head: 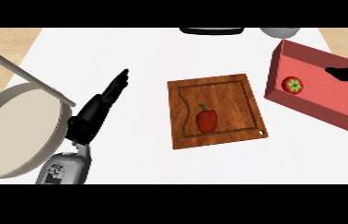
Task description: Pick the tomato from the cutting board and place it in the cardboard box
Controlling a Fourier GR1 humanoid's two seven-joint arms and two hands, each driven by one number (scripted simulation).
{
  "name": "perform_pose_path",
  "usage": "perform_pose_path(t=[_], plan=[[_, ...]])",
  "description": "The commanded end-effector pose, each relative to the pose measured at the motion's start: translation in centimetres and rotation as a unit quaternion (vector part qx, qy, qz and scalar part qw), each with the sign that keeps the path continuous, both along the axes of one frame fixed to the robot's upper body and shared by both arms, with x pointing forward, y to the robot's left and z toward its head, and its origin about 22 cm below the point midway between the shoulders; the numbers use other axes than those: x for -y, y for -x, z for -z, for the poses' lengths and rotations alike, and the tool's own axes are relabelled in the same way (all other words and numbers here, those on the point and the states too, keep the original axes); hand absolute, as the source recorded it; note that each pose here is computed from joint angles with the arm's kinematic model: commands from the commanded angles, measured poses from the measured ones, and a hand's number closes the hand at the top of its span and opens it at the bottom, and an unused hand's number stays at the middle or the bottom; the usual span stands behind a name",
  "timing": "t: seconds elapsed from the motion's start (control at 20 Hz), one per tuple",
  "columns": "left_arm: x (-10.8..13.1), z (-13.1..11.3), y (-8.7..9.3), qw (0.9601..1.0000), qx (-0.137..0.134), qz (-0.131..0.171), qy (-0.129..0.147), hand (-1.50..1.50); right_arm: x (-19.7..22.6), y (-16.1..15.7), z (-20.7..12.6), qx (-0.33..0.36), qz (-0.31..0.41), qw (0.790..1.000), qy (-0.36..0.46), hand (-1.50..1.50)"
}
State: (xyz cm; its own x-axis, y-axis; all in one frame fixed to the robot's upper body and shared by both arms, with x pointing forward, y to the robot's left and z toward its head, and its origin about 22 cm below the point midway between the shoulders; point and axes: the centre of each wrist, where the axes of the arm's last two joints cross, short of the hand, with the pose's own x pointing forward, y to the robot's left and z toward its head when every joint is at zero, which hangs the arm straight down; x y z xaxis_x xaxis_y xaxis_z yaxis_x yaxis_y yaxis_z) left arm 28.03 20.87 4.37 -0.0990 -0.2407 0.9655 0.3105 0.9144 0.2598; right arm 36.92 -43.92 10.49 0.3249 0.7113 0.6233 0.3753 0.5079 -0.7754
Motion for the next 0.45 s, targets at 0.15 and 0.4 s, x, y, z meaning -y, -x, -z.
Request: perform_pose_path(t=[0.15, 0.4], plan=[[-0.4, 0.3, -0.7, 1.0000, -0.002, -0.006, 0.001, 0.00, 1.8, 0.6, -0.9, 0.174, 0.027, 0.978, -0.112, -1.50], [0.6, -0.2, -0.8, 0.9999, 0.003, -0.012, -0.001, 0.00, 7.2, 4.2, -2.4, 0.254, 0.033, 0.948, -0.191, -1.50]])
